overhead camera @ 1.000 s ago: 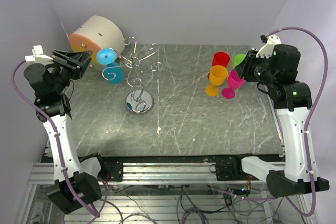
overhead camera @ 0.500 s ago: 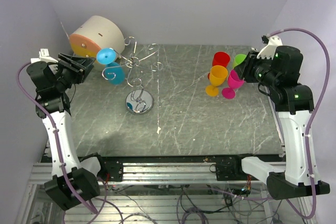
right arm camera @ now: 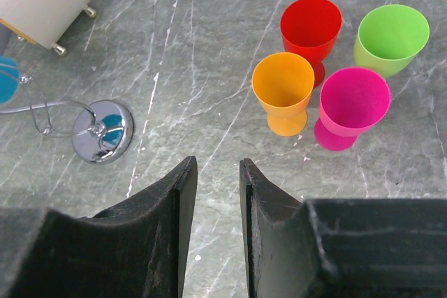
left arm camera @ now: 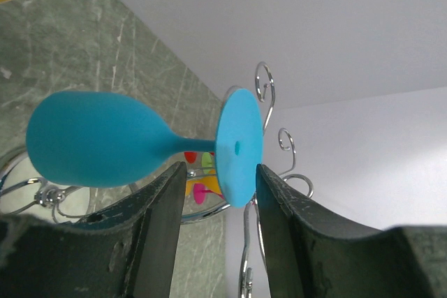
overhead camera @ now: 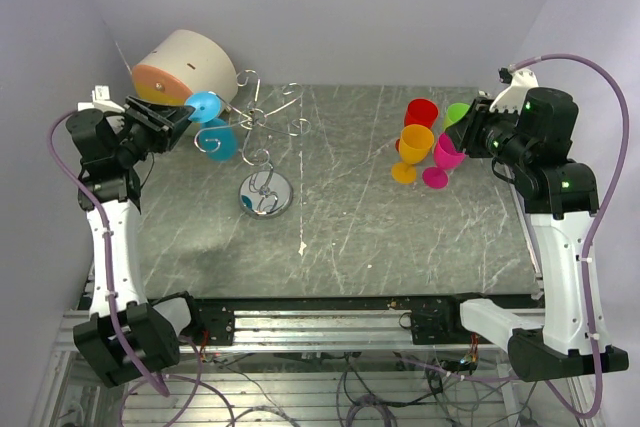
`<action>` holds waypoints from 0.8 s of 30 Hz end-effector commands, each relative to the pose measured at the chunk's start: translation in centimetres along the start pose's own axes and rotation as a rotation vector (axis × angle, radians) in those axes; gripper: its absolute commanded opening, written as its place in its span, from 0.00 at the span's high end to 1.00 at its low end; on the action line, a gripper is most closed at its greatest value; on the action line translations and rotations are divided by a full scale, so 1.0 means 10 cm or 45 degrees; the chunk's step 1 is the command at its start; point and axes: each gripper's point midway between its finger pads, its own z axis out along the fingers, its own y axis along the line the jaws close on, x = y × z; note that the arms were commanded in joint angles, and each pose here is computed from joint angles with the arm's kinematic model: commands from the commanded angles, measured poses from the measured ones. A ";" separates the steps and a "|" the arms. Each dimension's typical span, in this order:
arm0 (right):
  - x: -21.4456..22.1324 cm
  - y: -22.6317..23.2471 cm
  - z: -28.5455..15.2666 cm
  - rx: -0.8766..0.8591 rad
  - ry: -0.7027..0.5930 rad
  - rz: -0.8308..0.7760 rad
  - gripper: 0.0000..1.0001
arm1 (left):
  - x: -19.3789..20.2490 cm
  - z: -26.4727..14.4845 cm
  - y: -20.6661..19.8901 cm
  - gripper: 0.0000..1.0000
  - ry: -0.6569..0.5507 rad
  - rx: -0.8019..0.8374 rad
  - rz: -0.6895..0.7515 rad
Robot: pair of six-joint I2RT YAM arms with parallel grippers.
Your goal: Take the wine glass off the wine glass rack
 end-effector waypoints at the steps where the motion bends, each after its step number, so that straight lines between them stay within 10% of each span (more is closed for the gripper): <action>1: -0.12 0.06 -0.05 -0.026 -0.057 -0.008 0.69 | 0.06 0.06 -0.12 0.49 0.035 0.068 0.016; 24: -0.12 0.02 -0.09 0.003 -0.076 -0.014 0.70 | 0.07 -0.11 -0.42 0.80 0.004 0.134 -0.093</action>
